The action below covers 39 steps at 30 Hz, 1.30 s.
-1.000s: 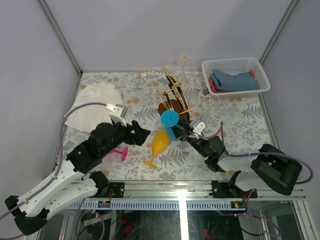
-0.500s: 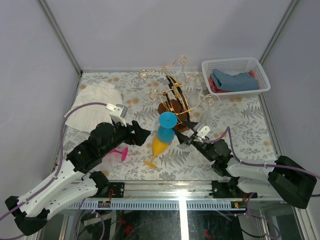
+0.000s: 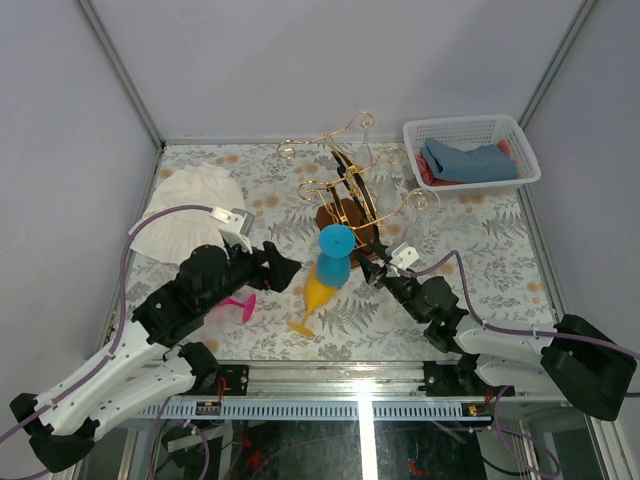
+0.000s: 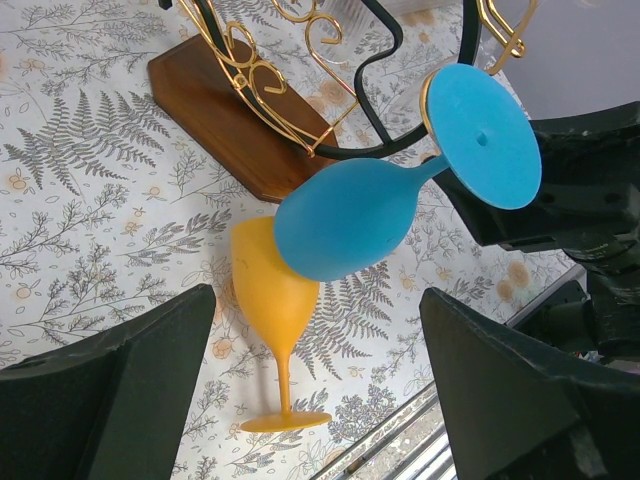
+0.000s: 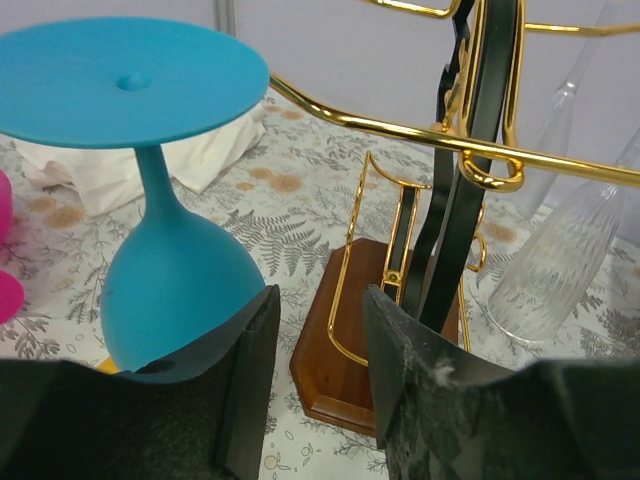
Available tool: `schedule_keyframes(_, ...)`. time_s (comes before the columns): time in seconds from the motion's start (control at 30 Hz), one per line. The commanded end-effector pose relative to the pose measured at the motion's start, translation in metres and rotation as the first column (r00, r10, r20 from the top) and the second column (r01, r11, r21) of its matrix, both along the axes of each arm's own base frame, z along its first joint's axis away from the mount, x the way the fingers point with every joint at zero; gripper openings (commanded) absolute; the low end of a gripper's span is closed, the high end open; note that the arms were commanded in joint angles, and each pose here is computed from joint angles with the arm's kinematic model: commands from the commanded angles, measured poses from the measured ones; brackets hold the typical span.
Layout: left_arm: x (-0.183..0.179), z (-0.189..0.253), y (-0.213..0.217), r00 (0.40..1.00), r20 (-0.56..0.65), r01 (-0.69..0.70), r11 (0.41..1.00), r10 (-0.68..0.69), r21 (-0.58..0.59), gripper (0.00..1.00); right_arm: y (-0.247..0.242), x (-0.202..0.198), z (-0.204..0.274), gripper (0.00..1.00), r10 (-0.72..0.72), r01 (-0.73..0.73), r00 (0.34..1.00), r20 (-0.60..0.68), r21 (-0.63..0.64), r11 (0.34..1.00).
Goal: Place the wine glass upside down on the wine glass rack
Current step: Adjust the wine rack at the center of the board.
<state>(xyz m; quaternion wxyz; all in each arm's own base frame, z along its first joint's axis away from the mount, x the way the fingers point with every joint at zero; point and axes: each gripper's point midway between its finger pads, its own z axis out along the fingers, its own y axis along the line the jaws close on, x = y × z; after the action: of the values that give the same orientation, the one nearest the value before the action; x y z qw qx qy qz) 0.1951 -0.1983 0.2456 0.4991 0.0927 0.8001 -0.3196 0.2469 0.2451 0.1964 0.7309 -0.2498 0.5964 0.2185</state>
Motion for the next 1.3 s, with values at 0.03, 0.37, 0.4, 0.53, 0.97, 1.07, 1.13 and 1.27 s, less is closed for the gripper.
schedule_keyframes(0.03, 0.004, 0.014, -0.001, 0.999, 0.052, 0.001, 0.999, 0.001, -0.038, 0.84, -0.005, 0.019, 0.022, 0.38, -0.108, 0.107, 0.994, -0.001, 0.074, 0.991)
schedule_keyframes(0.37, 0.005, 0.011, -0.001, 0.999, 0.046, -0.004, 1.000, 0.005, -0.031, 0.84, -0.026, 0.045, 0.014, 0.25, -0.247, 0.247, 0.969, -0.024, 0.041, 0.968)
schedule_keyframes(0.4, 0.005, 0.011, -0.001, 0.999, 0.047, -0.006, 1.000, 0.008, -0.031, 0.84, -0.027, 0.047, 0.014, 0.25, -0.243, 0.244, 0.970, -0.027, 0.044, 0.969)
schedule_keyframes(0.53, 0.006, 0.012, 0.000, 0.999, 0.047, -0.009, 0.999, 0.011, -0.032, 0.84, -0.036, 0.055, 0.013, 0.24, -0.258, 0.260, 0.965, -0.040, 0.050, 0.964)
schedule_keyframes(0.97, 0.006, 0.012, 0.001, 0.999, 0.047, -0.014, 0.999, 0.016, -0.030, 0.84, -0.065, 0.076, 0.004, 0.24, -0.263, 0.263, 0.962, -0.071, -0.009, 0.965)
schedule_keyframes(1.07, 0.007, 0.011, 0.001, 0.999, 0.046, -0.016, 0.999, 0.017, -0.029, 0.84, -0.070, 0.077, 0.004, 0.24, -0.242, 0.242, 0.967, -0.079, -0.012, 0.970)
schedule_keyframes(1.13, 0.007, 0.012, 0.001, 0.999, 0.047, -0.015, 0.999, 0.017, -0.030, 0.84, -0.072, 0.076, 0.002, 0.24, -0.220, 0.219, 0.972, -0.088, -0.021, 0.976)
schedule_keyframes(1.27, 0.008, 0.012, 0.001, 0.999, 0.046, -0.019, 0.999, 0.020, -0.030, 0.84, -0.078, 0.075, 0.000, 0.23, -0.197, 0.194, 0.975, -0.103, -0.037, 0.980)
